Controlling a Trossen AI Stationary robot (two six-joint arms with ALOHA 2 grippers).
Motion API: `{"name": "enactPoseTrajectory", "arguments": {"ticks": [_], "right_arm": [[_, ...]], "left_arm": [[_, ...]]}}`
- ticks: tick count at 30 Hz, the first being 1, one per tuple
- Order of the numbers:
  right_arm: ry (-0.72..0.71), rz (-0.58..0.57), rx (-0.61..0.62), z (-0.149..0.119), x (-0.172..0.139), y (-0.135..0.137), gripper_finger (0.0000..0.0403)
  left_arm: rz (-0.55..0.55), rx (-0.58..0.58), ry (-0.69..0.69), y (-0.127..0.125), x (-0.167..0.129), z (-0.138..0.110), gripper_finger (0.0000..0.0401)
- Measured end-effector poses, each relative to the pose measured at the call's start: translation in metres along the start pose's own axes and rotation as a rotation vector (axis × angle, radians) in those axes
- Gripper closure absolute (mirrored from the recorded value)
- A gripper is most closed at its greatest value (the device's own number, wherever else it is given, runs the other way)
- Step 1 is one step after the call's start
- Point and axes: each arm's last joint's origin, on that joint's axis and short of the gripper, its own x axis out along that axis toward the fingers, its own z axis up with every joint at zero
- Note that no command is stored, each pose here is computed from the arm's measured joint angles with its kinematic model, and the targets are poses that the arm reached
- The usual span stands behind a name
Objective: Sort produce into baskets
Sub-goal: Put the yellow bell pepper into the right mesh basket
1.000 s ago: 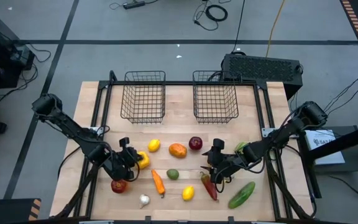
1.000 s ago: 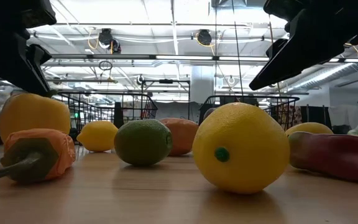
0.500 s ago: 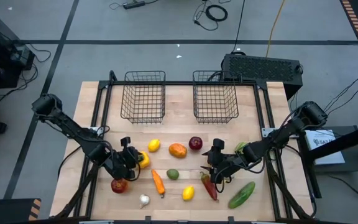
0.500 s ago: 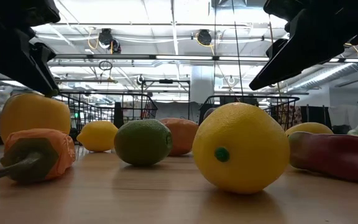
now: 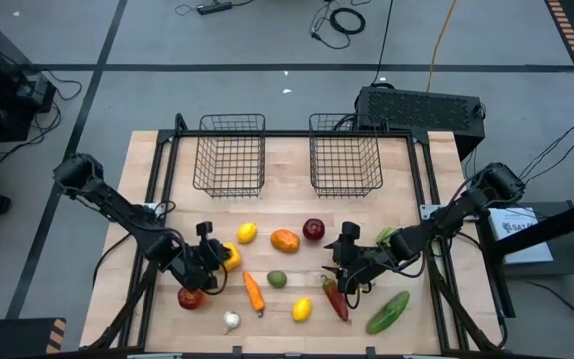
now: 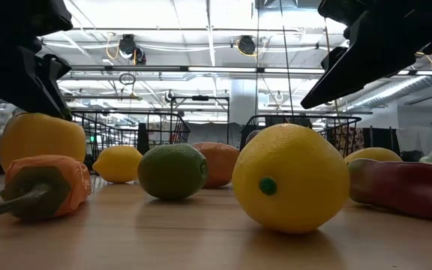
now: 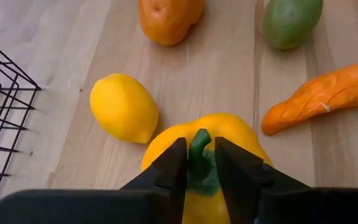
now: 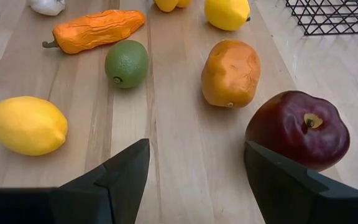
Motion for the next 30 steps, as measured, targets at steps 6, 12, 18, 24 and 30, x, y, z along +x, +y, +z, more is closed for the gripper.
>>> {"name": "enactPoseTrajectory", "arguments": {"ticks": [6,12,18,24,30], "right_arm": [[0.000,0.000,0.000,0.000,0.000,0.000,0.0151],[-0.046,0.005,0.031,0.005,0.001,0.000,0.0151],[-0.230,0.000,-0.005,0.022,0.005,0.005,0.0150],[-0.403,0.014,-0.086,0.041,0.001,0.006,0.0117],[-0.501,-0.008,-0.142,0.052,-0.003,0.006,0.0053]], "left_arm": [[-0.001,0.024,-0.039,-0.001,0.000,0.003,0.0371],[-0.015,-0.008,-0.121,-0.003,-0.013,0.022,0.0373],[-0.064,0.024,-0.308,-0.003,-0.043,0.062,0.0367],[-0.049,0.135,-0.470,0.006,-0.060,0.091,0.0367],[-0.050,0.167,-0.563,0.022,-0.055,0.112,0.0366]]}}
